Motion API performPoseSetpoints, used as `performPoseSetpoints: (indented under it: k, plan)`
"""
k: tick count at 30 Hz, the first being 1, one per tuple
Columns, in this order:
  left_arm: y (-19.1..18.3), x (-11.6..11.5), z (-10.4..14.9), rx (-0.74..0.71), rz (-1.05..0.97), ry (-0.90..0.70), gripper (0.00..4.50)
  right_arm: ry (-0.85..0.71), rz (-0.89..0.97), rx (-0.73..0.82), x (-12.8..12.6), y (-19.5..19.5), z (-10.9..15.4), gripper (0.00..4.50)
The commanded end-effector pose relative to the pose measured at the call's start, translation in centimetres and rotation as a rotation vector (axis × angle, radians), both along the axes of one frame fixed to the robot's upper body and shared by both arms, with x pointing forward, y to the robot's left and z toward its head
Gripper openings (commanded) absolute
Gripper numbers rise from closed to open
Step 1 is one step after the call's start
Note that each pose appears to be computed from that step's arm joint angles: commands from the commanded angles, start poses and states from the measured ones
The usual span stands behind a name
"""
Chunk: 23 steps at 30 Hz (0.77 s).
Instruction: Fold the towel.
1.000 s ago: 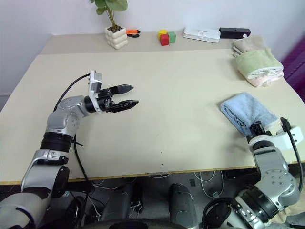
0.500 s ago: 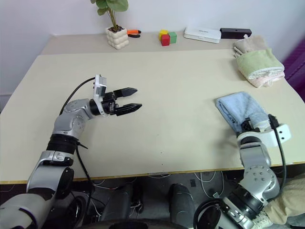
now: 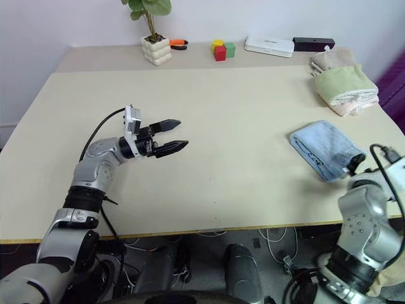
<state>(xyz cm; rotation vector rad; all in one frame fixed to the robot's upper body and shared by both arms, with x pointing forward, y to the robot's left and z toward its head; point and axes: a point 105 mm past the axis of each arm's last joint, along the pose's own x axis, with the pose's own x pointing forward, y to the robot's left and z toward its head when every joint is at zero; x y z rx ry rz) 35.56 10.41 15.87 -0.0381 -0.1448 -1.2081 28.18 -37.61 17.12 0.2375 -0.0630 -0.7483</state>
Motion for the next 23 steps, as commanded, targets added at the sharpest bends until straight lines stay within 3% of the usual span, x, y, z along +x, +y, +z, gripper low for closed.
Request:
performPoseSetpoints:
  k: [1, 4, 6, 10, 13, 15, 17, 21, 23]
  plan:
    - [1.4, -0.2, 1.2, 0.022, 0.05, -0.097, 4.5, -0.082, 0.386, -0.258, 4.7, 6.0, 4.9, 4.48]
    - [2.1, -0.8, 1.0, 0.087, 0.06, -0.155, 4.5, -0.028, 0.723, -0.439, 6.9, 11.6, 5.5, 4.48]
    - [3.4, -1.0, 0.8, 0.122, 0.09, -0.155, 4.5, -0.062, 1.031, -0.557, 5.9, 16.2, 5.7, 4.48]
    - [5.0, -1.0, 1.0, 0.146, 0.136, -0.152, 4.5, -0.011, 1.348, -0.683, 4.3, 19.3, 4.1, 4.48]
    - [5.9, -1.3, 1.5, 0.155, 0.17, -0.158, 4.5, 0.043, 1.565, -0.617, 3.8, 20.5, 2.3, 4.48]
    - [6.1, -1.6, 1.8, 0.152, 0.178, -0.16, 4.5, -0.009, 1.669, -0.572, 3.1, 21.6, 2.8, 4.48]
    - [6.2, -2.3, 2.1, 0.144, 0.169, -0.154, 4.5, -0.06, 1.75, -0.537, 2.2, 22.8, 3.5, 4.48]
    - [6.8, -4.1, 1.2, 0.175, 0.162, -0.111, 4.5, 0.016, 1.849, -0.533, 0.4, 23.5, 2.1, 4.48]
    - [7.1, -4.9, 0.8, 0.186, 0.157, -0.079, 4.5, 0.063, 1.909, -0.4, -0.2, 23.4, 1.5, 4.48]
